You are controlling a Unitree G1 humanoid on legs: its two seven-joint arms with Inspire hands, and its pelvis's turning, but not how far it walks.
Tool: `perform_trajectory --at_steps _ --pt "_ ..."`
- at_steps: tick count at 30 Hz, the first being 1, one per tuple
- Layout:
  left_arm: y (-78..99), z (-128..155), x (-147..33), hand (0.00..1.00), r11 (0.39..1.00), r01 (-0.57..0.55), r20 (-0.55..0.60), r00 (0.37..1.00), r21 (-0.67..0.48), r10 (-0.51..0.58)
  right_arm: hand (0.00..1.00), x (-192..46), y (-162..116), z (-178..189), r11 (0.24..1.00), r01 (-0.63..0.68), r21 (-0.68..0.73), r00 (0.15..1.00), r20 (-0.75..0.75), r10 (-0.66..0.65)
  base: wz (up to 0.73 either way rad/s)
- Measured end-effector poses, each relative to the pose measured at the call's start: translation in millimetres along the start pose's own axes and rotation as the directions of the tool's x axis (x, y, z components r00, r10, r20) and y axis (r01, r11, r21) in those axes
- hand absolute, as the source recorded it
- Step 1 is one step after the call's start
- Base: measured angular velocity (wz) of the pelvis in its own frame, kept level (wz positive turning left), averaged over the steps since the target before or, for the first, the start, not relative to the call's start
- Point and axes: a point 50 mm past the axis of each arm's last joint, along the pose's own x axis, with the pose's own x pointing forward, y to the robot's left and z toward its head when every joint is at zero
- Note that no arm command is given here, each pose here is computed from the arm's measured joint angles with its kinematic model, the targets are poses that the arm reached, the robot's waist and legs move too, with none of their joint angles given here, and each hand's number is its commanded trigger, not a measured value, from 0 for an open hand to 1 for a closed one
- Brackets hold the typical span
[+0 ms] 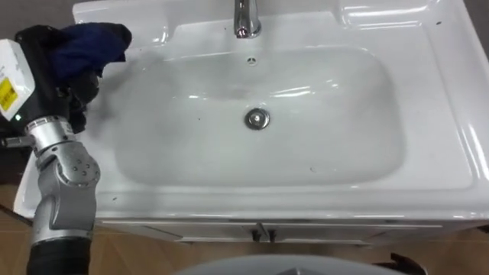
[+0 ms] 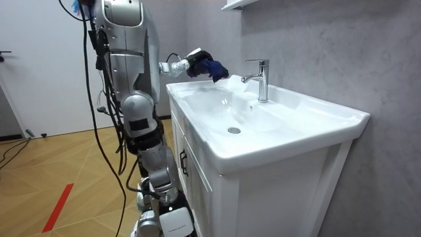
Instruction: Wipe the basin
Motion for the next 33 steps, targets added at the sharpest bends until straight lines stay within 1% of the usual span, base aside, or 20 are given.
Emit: perform_trajectory --at_steps 2,3,6,9,13,14,15,16,17,33 --pt "-5.5 -11.5 -3.9 1.0 0.999 0.022 -0.044 0.999 0.024 -0.021 0.0 0.0 -2.7 -1.6 1.0 0.005 -0.003 1.0 -0.005 -0.005 0.0" --pt "-10.2 -20.6 -8.5 1.0 0.998 0.051 -0.078 0.996 0.042 -0.048 0.0 0.1 -4.6 -2.3 1.0 0.005 -0.009 1.0 -0.008 -0.005 0.0" --pt "-16.3 -36.7 -18.7 1.0 0.992 0.103 -0.141 0.986 0.075 -0.091 0.0 0.2 -5.5 -3.4 1.0 -0.008 -0.012 1.0 -0.014 0.008 0.07" --pt "-17.4 -44.6 -25.9 1.0 0.988 0.126 -0.168 0.98 0.09 -0.11 0.0 0.3 -5.3 -3.0 1.0 -0.01 -0.01 1.0 -0.014 0.01 0.03" --pt "-21.0 -50.8 -29.9 1.0 0.984 0.151 -0.193 0.972 0.099 -0.13 0.0 0.8 -3.3 2.0 1.0 -0.024 -0.002 1.0 -0.003 0.024 0.0" --pt "-21.9 -51.3 -30.6 0.93 0.983 0.156 -0.196 0.971 0.099 -0.134 0.0 0.8 -3.1 1.9 1.0 -0.026 0.001 1.0 -0.004 0.026 0.0" --pt "-22.5 -50.9 -30.9 0.57 0.982 0.159 -0.194 0.971 0.099 -0.137 0.0 0.7 -3.4 0.7 1.0 -0.026 0.007 1.0 -0.007 0.026 0.0" --pt "-22.7 -51.0 -31.1 0.17 0.982 0.16 -0.195 0.971 0.098 -0.138 0.0 0.7 -3.6 0.6 1.0 -0.026 0.01 1.0 -0.008 0.026 0.0" --pt "-22.8 -51.3 -31.3 0.0 0.982 0.16 -0.198 0.97 0.096 -0.139 0.0 0.7 -3.7 0.8 1.0 -0.027 0.011 1.0 -0.007 0.027 0.0" --pt "-24.1 -48.6 -31.2 0.0 0.984 0.161 -0.188 0.972 0.08 -0.144 0.0 0.8 -3.8 1.8 0.999 -0.04 0.016 0.999 -0.004 0.04 0.0"
